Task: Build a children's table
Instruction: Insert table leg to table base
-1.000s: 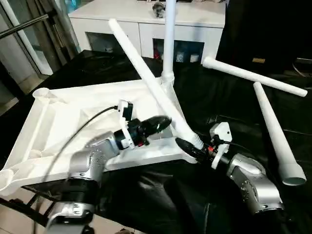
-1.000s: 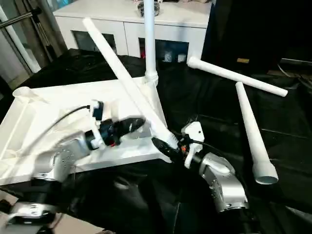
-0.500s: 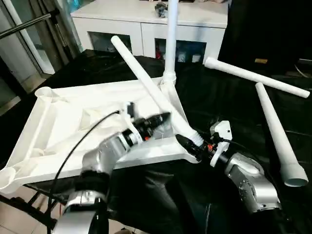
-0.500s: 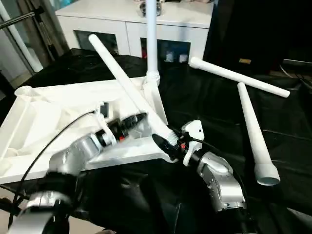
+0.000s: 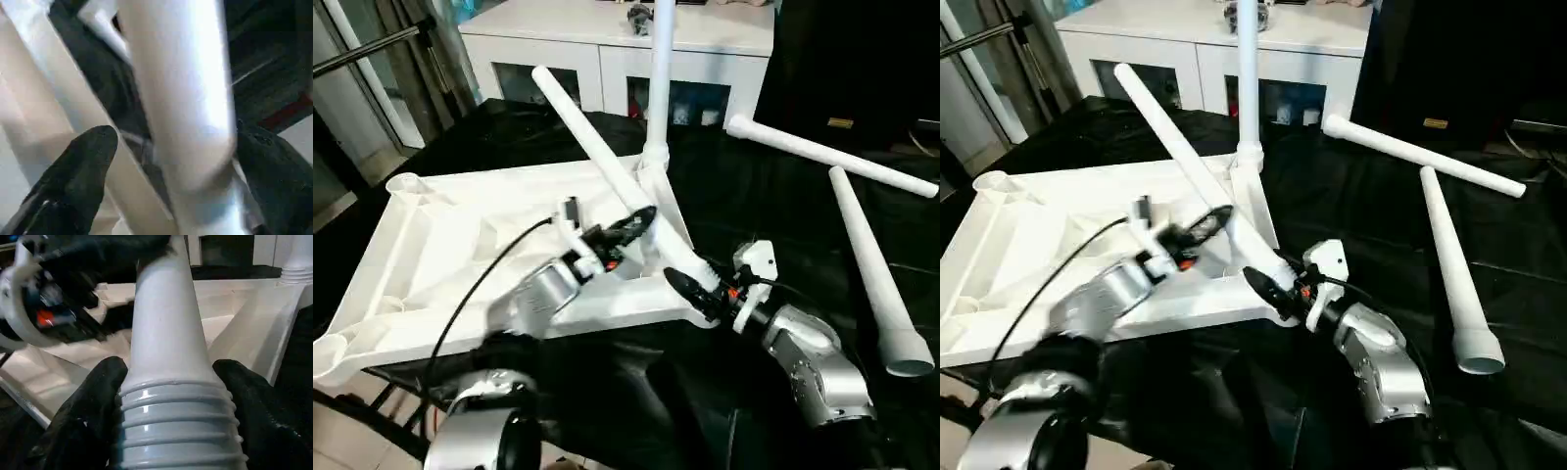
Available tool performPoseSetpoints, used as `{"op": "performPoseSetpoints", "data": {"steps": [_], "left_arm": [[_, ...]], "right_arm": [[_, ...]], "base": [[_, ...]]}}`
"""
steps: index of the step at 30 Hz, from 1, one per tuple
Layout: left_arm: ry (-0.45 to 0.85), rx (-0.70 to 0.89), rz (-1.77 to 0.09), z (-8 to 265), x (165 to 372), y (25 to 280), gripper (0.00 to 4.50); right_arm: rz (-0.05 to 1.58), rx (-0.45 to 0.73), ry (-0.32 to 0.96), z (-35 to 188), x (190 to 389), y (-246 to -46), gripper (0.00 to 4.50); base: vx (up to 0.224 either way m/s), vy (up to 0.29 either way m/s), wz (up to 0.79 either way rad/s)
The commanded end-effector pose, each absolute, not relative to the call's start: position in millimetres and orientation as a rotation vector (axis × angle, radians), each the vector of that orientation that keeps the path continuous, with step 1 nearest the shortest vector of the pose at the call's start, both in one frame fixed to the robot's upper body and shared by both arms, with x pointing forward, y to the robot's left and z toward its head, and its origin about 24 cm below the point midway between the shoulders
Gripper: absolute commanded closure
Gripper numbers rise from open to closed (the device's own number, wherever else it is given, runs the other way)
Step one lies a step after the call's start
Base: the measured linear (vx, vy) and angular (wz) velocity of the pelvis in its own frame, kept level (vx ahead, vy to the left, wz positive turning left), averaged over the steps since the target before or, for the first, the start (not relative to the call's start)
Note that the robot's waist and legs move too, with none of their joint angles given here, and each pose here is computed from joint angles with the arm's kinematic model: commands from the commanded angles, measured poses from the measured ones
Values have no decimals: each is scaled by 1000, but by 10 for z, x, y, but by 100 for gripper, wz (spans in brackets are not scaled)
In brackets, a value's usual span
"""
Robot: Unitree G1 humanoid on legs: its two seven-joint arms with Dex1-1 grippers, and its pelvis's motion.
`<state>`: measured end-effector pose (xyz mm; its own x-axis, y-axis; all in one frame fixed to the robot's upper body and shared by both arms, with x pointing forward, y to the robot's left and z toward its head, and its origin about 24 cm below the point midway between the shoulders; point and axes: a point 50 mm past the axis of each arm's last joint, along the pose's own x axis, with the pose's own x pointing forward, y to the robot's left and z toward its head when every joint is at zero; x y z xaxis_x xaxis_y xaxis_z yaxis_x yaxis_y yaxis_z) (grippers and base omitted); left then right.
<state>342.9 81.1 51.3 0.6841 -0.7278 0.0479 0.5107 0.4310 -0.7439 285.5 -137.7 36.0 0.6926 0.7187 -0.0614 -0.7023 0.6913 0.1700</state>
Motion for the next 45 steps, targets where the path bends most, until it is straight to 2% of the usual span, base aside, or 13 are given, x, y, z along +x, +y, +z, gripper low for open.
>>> {"op": "performPoseSetpoints", "data": {"steps": [1, 4, 13, 21, 24, 25, 36, 41, 43, 45], "left_arm": [[306, -765, -746, 513, 3472, 811, 2], [251, -800, -711, 587, 3521, 860, 0], [152, -826, -737, 705, 3511, 962, 78], [167, -795, -829, 709, 3439, 861, 146], [162, -795, -829, 709, 3430, 874, 159], [154, -799, -839, 722, 3422, 877, 183], [92, -776, -871, 902, 3441, 954, 223], [73, -716, -919, 1035, 3421, 921, 237], [77, -631, -936, 1077, 3395, 884, 243], [71, -564, -941, 1110, 3374, 857, 245]], "right_arm": [[816, 124, 78, 452, 2901, -1333, 174], [804, 119, 76, 457, 2914, -1345, 174], [815, 117, 73, 460, 2915, -1300, 174], [818, 127, 51, 515, 2958, -1280, 174], [840, 114, 48, 516, 2959, -1238, 174], [849, 108, 44, 525, 2963, -1221, 174], [865, 87, 14, 600, 2981, -1223, 174], [852, 89, 0, 640, 2989, -1239, 174], [859, 101, 2, 641, 2971, -1240, 174], [873, 113, 7, 641, 2945, -1238, 118]], "base": [[0, 0, 0], [0, 0, 0], [0, 0, 0], [0, 0, 0], [0, 0, 0], [0, 0, 0], [0, 0, 0], [0, 0, 0], [0, 0, 0], [0, 0, 0]]}}
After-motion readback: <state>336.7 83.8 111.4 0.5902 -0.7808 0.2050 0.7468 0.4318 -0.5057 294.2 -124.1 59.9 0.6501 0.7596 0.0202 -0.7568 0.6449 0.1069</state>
